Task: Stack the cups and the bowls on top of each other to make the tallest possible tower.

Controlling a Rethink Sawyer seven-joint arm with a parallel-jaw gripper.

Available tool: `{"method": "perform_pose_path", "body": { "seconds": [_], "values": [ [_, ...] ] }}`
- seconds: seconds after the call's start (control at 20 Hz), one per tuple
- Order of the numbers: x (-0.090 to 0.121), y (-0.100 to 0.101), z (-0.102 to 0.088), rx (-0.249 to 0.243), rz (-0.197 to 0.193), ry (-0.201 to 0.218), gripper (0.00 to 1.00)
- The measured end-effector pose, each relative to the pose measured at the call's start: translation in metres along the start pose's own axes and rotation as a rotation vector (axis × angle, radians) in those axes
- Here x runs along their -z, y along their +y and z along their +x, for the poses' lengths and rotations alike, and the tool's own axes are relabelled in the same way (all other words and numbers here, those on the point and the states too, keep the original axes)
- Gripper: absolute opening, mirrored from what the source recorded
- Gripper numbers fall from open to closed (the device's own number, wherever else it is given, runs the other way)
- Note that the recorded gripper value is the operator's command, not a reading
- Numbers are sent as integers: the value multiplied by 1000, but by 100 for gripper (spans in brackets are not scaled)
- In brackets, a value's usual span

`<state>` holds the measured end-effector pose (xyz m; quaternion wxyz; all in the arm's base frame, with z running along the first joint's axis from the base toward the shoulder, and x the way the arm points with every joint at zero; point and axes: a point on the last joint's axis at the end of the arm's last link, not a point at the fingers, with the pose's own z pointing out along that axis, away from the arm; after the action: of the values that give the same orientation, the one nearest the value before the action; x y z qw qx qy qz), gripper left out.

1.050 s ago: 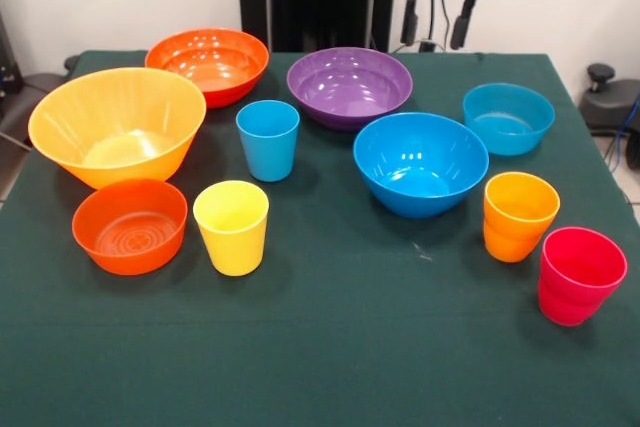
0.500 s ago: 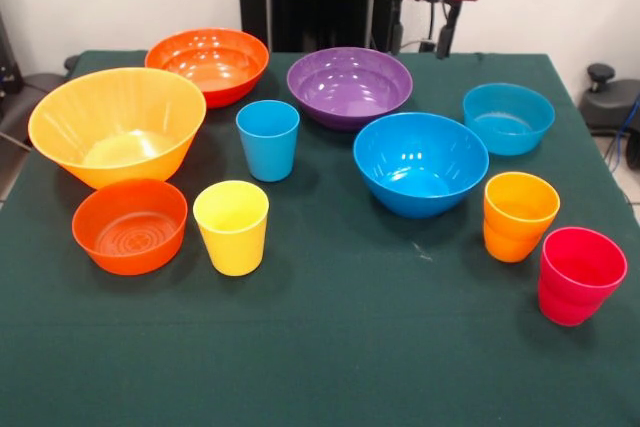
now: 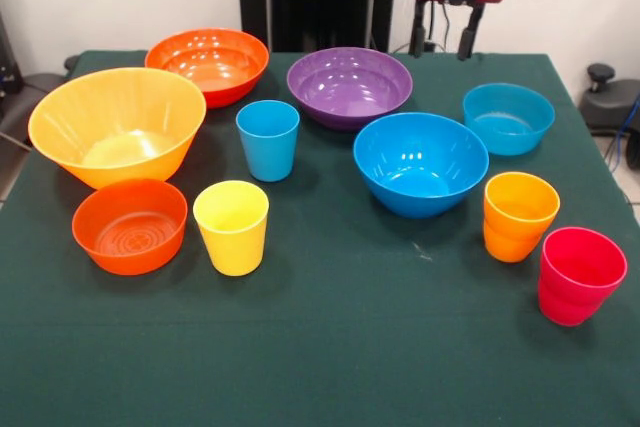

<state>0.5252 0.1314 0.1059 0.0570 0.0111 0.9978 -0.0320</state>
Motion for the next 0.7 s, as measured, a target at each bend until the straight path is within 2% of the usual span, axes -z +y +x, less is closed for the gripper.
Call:
{"method": "perform_pose_path", "body": {
  "seconds": [0.7],
  "values": [
    [12,25,-13,56,20,-55,100]
  ]
}}
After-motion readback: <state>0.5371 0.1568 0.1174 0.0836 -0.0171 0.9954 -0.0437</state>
